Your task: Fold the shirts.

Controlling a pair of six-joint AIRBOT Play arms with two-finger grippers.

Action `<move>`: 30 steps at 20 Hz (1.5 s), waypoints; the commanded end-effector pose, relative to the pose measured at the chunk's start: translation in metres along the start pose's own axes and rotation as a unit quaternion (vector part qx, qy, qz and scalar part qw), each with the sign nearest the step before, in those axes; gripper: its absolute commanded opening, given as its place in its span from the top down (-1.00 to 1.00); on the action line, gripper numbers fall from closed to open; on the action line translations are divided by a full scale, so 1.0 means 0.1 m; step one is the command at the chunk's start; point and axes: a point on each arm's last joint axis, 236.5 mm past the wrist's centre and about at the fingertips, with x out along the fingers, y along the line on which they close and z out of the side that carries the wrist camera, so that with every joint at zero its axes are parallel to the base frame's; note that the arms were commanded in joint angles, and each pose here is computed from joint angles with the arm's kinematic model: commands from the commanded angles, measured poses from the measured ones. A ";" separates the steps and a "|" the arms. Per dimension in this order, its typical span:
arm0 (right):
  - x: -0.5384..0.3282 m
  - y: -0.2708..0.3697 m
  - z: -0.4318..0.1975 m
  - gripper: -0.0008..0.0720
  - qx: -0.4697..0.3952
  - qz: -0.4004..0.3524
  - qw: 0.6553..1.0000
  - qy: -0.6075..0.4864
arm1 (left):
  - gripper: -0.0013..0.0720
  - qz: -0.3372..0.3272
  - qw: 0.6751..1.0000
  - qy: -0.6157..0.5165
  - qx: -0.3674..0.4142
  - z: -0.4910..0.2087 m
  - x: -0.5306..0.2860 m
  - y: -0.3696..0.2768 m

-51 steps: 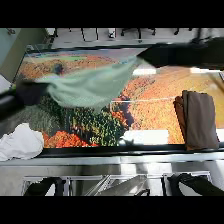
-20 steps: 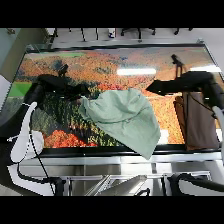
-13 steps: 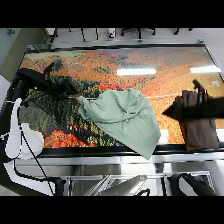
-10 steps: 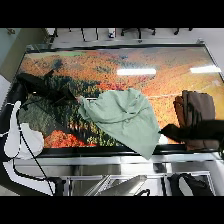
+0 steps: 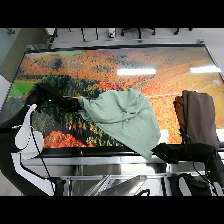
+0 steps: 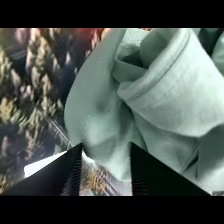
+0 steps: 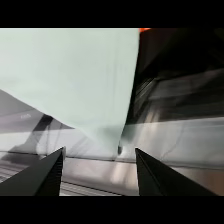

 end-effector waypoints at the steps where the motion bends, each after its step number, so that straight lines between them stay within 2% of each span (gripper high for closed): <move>1: 0.04 -0.04 0.10 -0.40 0.011 0.000 1.000 -0.022 | 0.16 0.004 1.000 0.000 0.015 0.05 0.14 -0.03; 5: 0.09 -0.08 0.21 -0.40 0.017 -0.006 0.999 -0.034 | 0.17 0.008 1.000 -0.012 0.015 0.11 0.14 -0.02; 6: 0.13 -0.09 0.21 -0.40 0.015 -0.011 0.999 -0.031 | 0.69 0.007 1.000 -0.011 0.016 0.10 0.14 -0.02; 7: 0.17 -0.10 0.21 -0.40 0.011 -0.017 0.999 -0.029 | 0.81 0.007 1.000 -0.011 0.018 0.11 0.14 -0.02; 12: 0.47 -0.07 0.10 -0.39 0.002 -0.026 1.000 0.010 | 0.90 0.008 1.000 -0.013 0.025 0.12 0.17 -0.07; 13: 0.51 -0.02 0.07 -0.13 -0.006 -0.020 1.000 0.015 | 0.90 0.008 1.000 -0.013 0.027 0.12 0.17 -0.09; 14: 0.55 0.04 0.06 0.45 -0.017 -0.013 1.000 0.018 | 0.90 0.008 0.999 -0.017 0.029 0.13 0.13 -0.11; 15: 0.55 0.12 0.09 0.83 -0.030 -0.009 0.999 0.014 | 0.91 0.008 0.999 -0.027 0.033 0.15 0.06 -0.16; 16: 0.52 0.24 0.15 0.94 -0.045 0.000 0.999 0.004 | 0.91 0.009 0.998 -0.044 0.040 0.20 -0.06 -0.24; 18: 0.27 0.72 0.46 0.94 -0.096 0.036 0.994 -0.045 | 0.91 -0.017 0.993 -0.105 0.052 0.32 -0.52 -0.58; 20: -0.39 1.52 0.82 0.94 -0.182 0.096 0.970 -0.128 | 0.91 -0.047 0.976 -0.199 0.074 0.42 -1.34 -1.07; 22: -1.49 2.39 1.03 0.94 -0.280 0.146 0.918 -0.239 | 0.91 -0.042 0.930 -0.344 0.121 0.36 -2.56 -1.67; 23: -2.10 2.76 1.01 0.94 -0.326 0.161 0.883 -0.296 | 0.91 -0.040 0.883 -0.443 0.149 0.20 -3.34 -2.07; 24: -2.73 3.11 0.90 0.94 -0.368 0.171 0.844 -0.351 | 0.91 -0.041 0.826 -0.533 0.179 -0.10 -4.08 -2.47; 25: -3.24 3.37 0.73 0.94 -0.402 0.176 0.807 -0.395 | 0.91 -0.044 0.752 -0.621 0.215 -0.59 -4.82 -2.90; 27: -4.06 3.78 0.23 0.94 -0.466 0.175 0.730 -0.469 | 0.91 -0.026 0.619 -0.740 0.261 -1.67 -5.83 -3.47; 29: -4.62 4.02 -0.30 0.94 -0.505 0.175 0.660 -0.528 | 0.91 0.022 0.515 -0.806 0.291 -2.69 -6.39 -3.79; 30: -4.80 4.10 -0.53 0.94 -0.522 0.174 0.630 -0.548 | 0.91 0.047 0.481 -0.823 0.298 -3.01 -6.52 -3.86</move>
